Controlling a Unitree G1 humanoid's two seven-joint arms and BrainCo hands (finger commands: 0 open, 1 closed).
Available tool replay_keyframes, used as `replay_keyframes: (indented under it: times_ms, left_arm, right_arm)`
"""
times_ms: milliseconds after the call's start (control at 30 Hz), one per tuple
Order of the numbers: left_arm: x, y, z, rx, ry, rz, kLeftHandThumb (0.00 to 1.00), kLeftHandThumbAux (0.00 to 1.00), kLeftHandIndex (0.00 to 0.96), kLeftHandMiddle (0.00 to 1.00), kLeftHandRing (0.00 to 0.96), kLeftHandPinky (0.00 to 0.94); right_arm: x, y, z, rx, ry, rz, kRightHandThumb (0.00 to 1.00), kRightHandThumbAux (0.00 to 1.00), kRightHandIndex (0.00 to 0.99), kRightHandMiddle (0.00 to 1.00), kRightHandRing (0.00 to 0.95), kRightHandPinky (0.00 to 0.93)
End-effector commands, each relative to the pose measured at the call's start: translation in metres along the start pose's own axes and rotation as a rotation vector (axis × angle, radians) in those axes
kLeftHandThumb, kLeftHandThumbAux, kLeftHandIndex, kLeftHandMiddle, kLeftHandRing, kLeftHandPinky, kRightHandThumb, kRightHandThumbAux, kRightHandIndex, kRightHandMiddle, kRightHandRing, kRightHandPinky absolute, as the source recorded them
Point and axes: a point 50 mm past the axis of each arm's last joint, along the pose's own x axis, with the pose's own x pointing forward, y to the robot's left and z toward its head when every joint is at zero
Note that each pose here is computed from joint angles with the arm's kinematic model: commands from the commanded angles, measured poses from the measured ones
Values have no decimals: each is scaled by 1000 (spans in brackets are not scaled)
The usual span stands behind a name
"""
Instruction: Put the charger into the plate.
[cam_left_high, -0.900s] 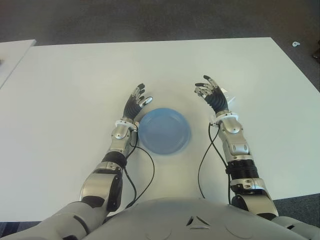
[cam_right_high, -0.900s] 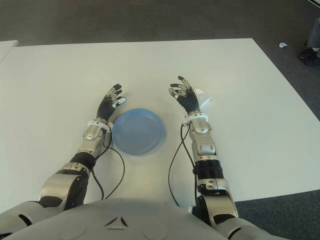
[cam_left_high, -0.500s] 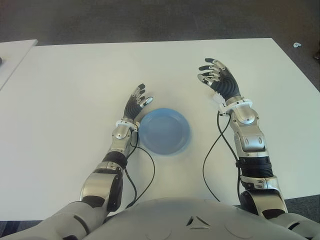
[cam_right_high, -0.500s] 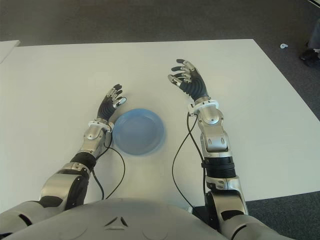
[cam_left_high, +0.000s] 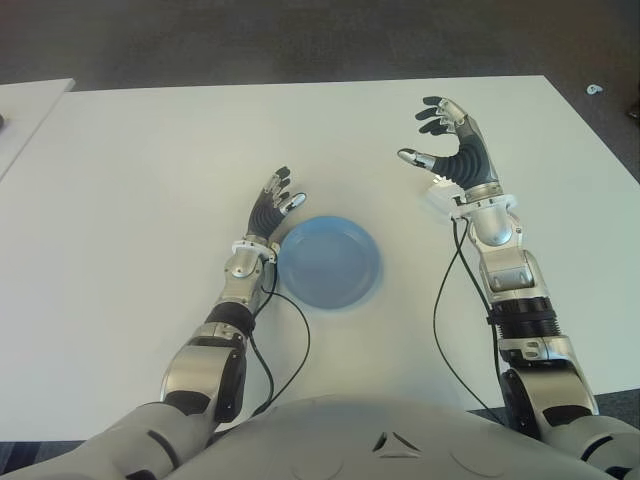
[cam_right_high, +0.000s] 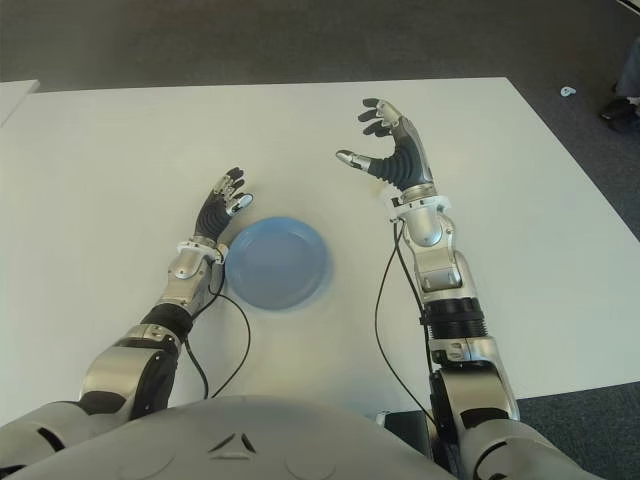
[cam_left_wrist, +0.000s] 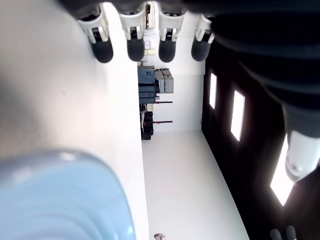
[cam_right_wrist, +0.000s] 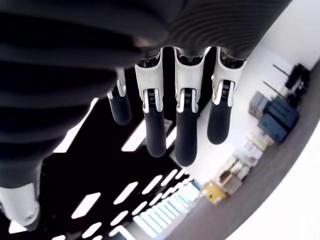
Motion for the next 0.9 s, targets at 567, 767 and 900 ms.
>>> replay_keyframes:
  times_ms: [567, 767, 900]
  left_arm:
    - [-14, 0, -19, -46, 92, -10, 28, 548, 0, 45, 42, 58]
    - [-15, 1, -19, -69, 91, -17, 38, 546, 0, 47, 44, 63]
    - [-16, 1, -20, -82, 91, -18, 45, 547, 0, 46, 43, 62]
  right_arm:
    - [6, -7, -79, -399, 227, 399, 283, 245, 0, 3, 2, 2]
    - [-2, 3, -97, -497, 339, 428, 287, 185, 0, 0, 0, 0]
    - [-6, 7, -108, -542, 403, 430, 289, 160, 0, 0, 0, 0]
